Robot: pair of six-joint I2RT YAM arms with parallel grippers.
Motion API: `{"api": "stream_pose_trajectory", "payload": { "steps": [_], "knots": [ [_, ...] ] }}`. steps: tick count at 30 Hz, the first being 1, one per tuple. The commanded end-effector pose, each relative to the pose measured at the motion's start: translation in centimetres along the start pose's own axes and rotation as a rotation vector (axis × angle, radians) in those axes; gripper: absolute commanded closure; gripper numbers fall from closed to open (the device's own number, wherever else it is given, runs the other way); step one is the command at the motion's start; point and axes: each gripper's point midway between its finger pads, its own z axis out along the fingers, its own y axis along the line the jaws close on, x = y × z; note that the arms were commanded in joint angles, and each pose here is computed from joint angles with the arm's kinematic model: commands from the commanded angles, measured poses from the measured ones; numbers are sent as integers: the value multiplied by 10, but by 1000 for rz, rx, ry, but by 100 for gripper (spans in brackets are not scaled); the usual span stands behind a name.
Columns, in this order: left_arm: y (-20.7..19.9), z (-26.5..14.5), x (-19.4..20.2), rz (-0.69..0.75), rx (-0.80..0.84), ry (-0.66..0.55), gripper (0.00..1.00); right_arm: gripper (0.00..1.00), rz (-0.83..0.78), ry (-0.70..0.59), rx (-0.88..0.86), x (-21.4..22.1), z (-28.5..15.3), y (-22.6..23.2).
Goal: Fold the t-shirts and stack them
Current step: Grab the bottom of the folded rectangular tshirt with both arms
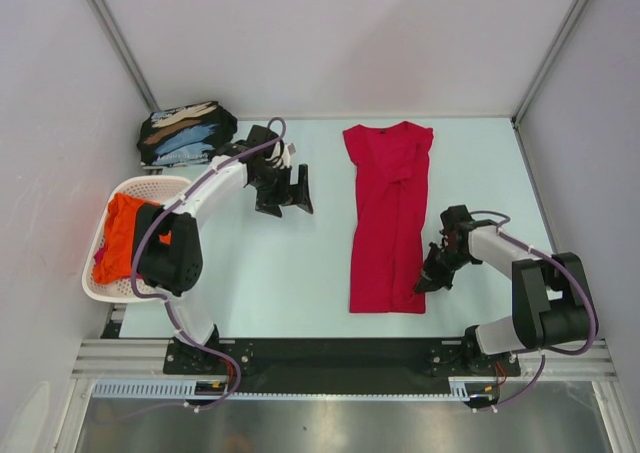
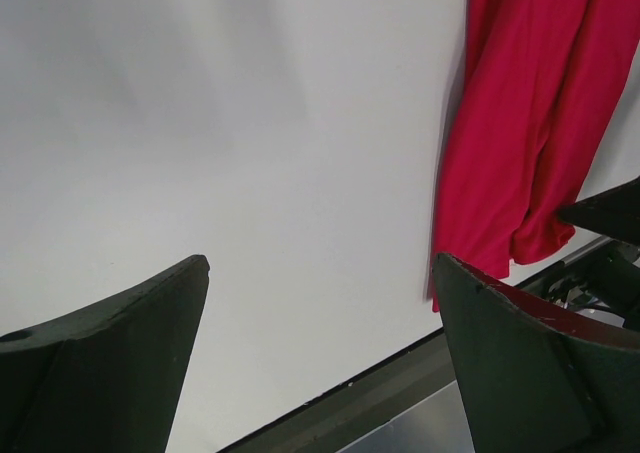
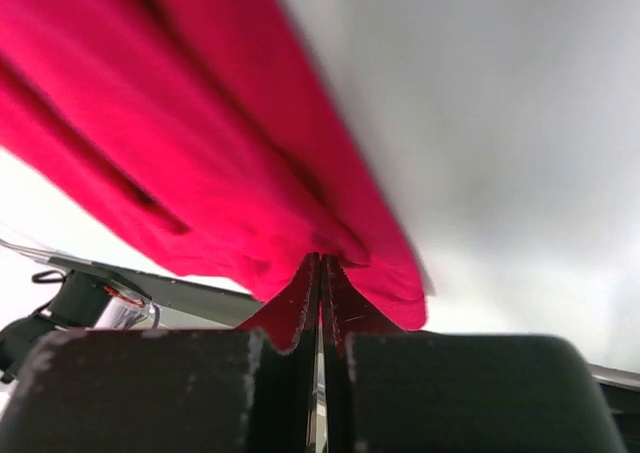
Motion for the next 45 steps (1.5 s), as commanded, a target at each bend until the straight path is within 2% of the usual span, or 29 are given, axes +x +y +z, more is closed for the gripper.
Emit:
{"api": "stream_pose_trajectory", "payload": {
  "steps": [1, 7, 10, 15, 20, 30, 35, 36, 38, 40, 41, 42, 43, 44, 45],
  "knots": [
    [-6, -23, -16, 22, 14, -75, 0, 100, -55, -29, -49, -13, -15, 24],
    [-1, -21, -15, 19, 7, -69, 0, 100, -145, -27, -148, -12, -42, 70],
    [1, -19, -15, 17, 5, -63, 0, 100, -196, 47, -168, 4, -39, 83],
    [2, -17, -17, 15, 7, -60, 0, 100, -246, 210, -135, 35, -14, 82],
    [2, -18, -18, 12, 4, -62, 0, 100, -288, 317, -77, 57, 1, 75],
    [6, -18, -17, 4, -8, -58, 0, 100, -373, 374, -55, 66, 8, 89],
    [7, -18, -20, 5, -7, -58, 0, 99, -382, 437, 12, 74, 17, 80],
    [7, -19, -22, 4, -6, -61, 0, 88, -387, 450, 25, 76, 18, 77],
    [7, -19, -23, 6, -4, -61, 0, 78, -392, 459, 51, 76, 17, 74],
    [5, -21, -25, 9, -1, -66, 0, 61, -409, 430, 62, 70, 10, 81],
    [5, -21, -26, 9, -1, -66, 0, 53, -432, 389, 86, 63, 6, 82],
    [4, -22, -26, 11, 6, -69, 0, 36, -446, 352, 89, 58, -1, 87],
    [3, -21, -26, 10, 7, -67, 0, 29, -447, 331, 110, 55, -8, 88],
    [3, -21, -26, 8, 8, -65, 0, 21, -477, 248, 120, 39, -18, 100],
    [3, -20, -25, 6, 14, -62, 0, 10, -487, 210, 122, 33, -25, 106]
  ]
}}
